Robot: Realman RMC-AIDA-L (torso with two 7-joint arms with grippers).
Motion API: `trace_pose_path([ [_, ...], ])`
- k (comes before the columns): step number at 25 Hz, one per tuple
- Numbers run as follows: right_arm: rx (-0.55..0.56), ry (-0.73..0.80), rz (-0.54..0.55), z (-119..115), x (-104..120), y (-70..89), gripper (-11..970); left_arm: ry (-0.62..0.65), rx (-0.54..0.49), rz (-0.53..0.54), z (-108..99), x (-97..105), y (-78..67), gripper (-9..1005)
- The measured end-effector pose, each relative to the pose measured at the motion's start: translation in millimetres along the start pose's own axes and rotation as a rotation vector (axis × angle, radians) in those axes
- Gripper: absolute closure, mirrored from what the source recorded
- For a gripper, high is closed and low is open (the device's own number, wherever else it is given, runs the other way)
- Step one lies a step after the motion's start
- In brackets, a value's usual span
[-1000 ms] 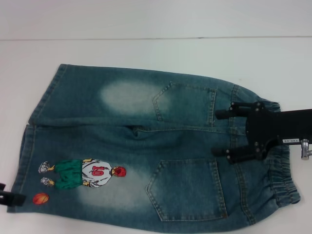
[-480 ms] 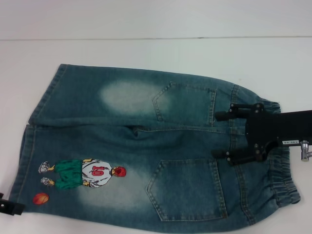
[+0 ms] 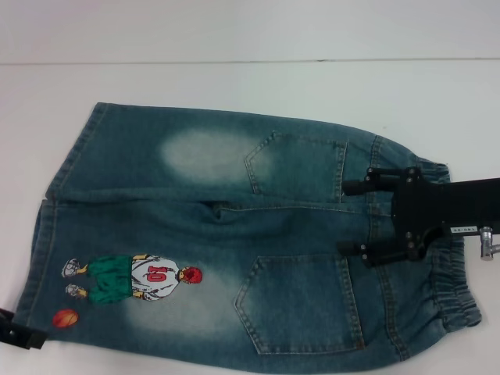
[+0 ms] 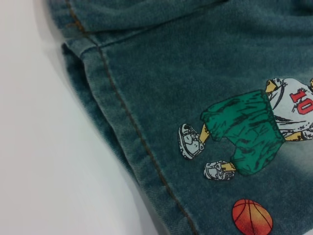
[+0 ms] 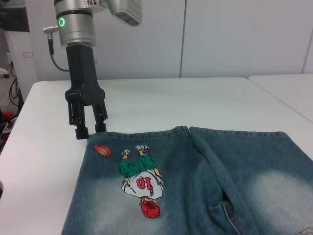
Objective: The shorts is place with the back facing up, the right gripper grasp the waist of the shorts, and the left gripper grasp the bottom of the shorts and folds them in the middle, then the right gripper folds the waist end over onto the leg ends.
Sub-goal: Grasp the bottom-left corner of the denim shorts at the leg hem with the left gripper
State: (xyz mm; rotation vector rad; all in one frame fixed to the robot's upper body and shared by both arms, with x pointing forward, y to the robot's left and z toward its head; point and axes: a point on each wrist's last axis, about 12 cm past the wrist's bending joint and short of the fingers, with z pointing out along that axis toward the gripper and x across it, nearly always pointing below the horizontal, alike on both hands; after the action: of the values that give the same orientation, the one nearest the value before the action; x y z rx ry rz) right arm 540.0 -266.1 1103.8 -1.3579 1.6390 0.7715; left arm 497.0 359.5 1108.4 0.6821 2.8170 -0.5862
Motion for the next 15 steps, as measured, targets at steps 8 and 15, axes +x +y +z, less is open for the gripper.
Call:
trace_pose_path([
  [8, -0.001, -0.004, 0.003, 0, 0, 0.4, 43, 0.028, 0.019, 0.013, 5, -5, -2.0, 227],
  [15, 0.0, -0.005, 0.007, 0, 1, 1.0, 43, 0.027, 0.024, 0.033, 5, -10, -3.6, 268],
])
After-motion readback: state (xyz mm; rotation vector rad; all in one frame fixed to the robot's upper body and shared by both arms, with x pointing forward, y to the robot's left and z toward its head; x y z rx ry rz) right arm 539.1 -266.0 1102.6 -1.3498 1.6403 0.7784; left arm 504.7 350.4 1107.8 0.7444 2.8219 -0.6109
